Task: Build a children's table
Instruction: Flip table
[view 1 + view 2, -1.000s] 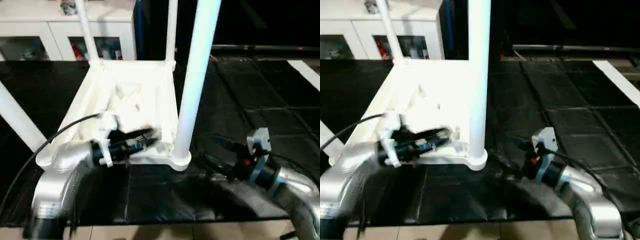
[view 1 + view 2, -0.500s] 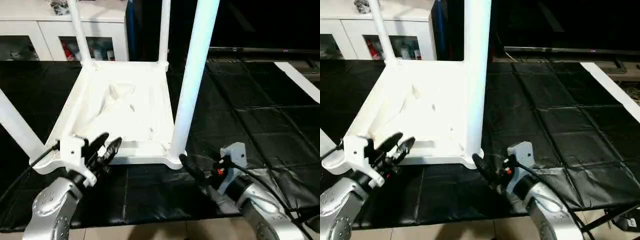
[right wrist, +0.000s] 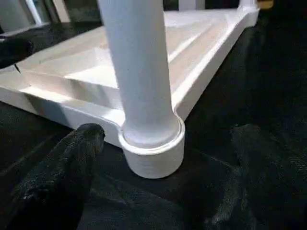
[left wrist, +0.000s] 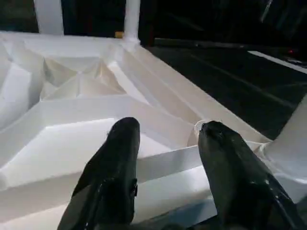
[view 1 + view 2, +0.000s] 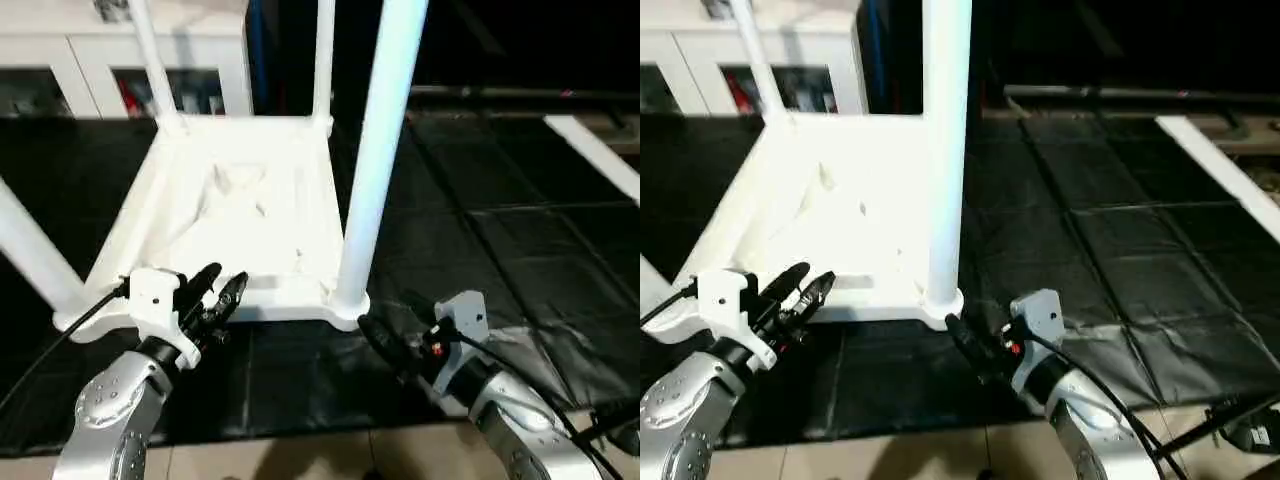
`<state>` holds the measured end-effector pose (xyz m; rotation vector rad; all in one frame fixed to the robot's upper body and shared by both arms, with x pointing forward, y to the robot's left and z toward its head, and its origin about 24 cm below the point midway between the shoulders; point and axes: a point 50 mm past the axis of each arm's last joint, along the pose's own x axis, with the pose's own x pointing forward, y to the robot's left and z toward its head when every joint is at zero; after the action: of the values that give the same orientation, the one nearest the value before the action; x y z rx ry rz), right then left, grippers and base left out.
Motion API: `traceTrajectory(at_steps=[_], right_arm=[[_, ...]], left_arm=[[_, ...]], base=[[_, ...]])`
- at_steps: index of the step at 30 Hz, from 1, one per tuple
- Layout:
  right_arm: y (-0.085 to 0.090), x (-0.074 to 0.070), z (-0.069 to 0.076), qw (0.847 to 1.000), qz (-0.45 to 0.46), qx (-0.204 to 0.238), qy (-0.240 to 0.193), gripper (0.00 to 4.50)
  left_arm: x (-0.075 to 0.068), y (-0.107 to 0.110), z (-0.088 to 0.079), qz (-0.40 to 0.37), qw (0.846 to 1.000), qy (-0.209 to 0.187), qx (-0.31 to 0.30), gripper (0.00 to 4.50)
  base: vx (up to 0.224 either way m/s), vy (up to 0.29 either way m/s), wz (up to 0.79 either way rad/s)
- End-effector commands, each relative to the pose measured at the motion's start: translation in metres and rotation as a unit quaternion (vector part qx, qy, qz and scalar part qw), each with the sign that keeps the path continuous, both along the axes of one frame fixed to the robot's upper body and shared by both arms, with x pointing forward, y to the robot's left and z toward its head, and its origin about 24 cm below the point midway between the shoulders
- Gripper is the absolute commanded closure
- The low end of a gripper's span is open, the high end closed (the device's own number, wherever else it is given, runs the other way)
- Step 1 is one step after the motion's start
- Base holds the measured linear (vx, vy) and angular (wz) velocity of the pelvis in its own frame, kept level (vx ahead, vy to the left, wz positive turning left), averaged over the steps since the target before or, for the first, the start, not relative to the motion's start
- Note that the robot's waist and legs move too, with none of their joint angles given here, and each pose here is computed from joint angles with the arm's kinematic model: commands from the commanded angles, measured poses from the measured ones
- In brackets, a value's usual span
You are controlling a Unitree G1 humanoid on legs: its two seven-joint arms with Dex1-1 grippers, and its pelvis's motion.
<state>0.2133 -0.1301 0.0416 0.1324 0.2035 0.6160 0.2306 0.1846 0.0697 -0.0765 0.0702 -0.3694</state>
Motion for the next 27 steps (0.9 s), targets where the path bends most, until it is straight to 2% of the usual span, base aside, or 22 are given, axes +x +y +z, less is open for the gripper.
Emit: traceTrajectory(at_steps=[1,12,13,14,17,19,22,23,25,27], right_arm=[[0.0,0.003,0.001,1.0,0.005,-0.015,-0.007,0.0],[0.004,-0.001,-0.002,0.999,0.047,-0.008,-0.002,0.0],[0.006,-0.002,-0.001,0.998,0.065,-0.005,-0.002,0.0],[0.006,-0.002,-0.001,0.997,0.071,-0.003,-0.003,0.0],[0.01,-0.003,0.006,0.99,0.138,0.024,-0.007,0.0],[0.011,-0.003,0.007,0.989,0.145,0.027,-0.008,0.0],[0.015,0.003,0.01,0.984,0.173,0.029,-0.015,0.0],[0.019,0.012,0.013,0.983,0.181,0.031,-0.026,0.0],[0.021,0.017,0.014,0.983,0.18,0.035,-0.03,0.0],[0.023,0.025,0.016,0.984,0.17,0.034,-0.038,0.0]], left_arm=[[-0.001,-0.002,-0.002,0.002,1.0,0.002,0.0,2.24],[-0.009,0.007,-0.006,0.044,0.999,0.008,0.0,2.24],[-0.011,0.011,-0.005,0.064,0.998,0.003,-0.006,2.24],[-0.012,0.013,-0.004,0.071,0.997,0.0,-0.009,1.94],[-0.026,0.03,0.002,0.127,0.991,-0.041,-0.018,1.88],[-0.028,0.032,0.003,0.129,0.991,-0.044,-0.017,1.72],[-0.033,0.041,0.006,0.141,0.988,-0.067,-0.014,1.49],[-0.037,0.045,0.008,0.149,0.985,-0.084,-0.01,1.45],[-0.038,0.045,0.009,0.152,0.984,-0.093,-0.009,1.42],[-0.042,0.046,0.01,0.166,0.98,-0.11,-0.005,1.12]], base=[[-0.025,-0.107,-0.04],[-0.012,0.004,-0.09],[0.006,0.07,-0.05],[0.006,0.07,-0.05],[0.001,0.065,-0.07],[0.0,0.0,0.0],[0.0,0.0,0.0],[0.0,0.0,0.0],[0.0,0.0,0.0],[0.0,0.0,0.0]])
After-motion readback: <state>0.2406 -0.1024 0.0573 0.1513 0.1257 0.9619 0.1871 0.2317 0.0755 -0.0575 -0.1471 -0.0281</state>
